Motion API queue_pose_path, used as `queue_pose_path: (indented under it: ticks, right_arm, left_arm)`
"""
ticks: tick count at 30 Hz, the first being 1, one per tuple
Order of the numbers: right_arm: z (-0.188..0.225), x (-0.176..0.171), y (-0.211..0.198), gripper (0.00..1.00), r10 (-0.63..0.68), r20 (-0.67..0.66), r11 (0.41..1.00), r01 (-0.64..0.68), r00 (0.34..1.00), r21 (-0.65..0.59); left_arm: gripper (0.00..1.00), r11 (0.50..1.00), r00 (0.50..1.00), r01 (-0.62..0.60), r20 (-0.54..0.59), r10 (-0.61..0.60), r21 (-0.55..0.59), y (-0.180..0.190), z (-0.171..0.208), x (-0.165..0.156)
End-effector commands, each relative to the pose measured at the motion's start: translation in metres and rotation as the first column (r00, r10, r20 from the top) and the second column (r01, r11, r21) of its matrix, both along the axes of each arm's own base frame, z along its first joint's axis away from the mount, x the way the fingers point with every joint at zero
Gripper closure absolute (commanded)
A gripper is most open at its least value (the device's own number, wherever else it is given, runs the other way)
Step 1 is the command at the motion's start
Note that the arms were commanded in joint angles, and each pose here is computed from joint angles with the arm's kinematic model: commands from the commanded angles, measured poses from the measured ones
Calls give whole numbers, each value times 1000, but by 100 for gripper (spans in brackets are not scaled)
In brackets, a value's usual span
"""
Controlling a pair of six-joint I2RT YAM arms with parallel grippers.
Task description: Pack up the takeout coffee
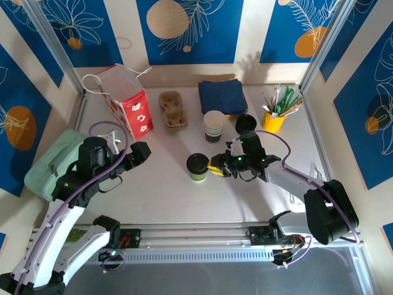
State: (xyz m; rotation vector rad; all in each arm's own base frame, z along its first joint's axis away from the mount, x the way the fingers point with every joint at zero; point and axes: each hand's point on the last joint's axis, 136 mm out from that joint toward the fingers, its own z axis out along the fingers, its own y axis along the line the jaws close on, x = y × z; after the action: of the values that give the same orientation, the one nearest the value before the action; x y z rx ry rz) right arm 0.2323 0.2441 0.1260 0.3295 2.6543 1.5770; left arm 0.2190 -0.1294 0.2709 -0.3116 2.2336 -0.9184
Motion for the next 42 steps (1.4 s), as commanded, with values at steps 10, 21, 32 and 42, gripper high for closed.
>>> queue_pose_path:
  ticks: [10, 21, 32, 42]
  right_arm:
    - [20, -2, -12, 54, 30, 111, 996, -20, 993, -83]
    - [50, -3, -20, 40, 81, 288, 989, -41, 954, -141]
    - [45, 10, -13, 37, 107, 323, 976, -37, 940, -216]
    - [36, 19, 4, 38, 144, 314, 971, -72, 938, -229]
  left_arm:
    - [1, 998, 998, 58, -25, -58, 17, -11, -19, 11]
    - [7, 964, 965, 263, 21, -263, -34, -57, -30, 24]
    - [8, 897, 897, 441, -42, -440, 38, -116, -74, 34]
    - [10, 854, 853, 521, -40, -520, 8, -148, -103, 45]
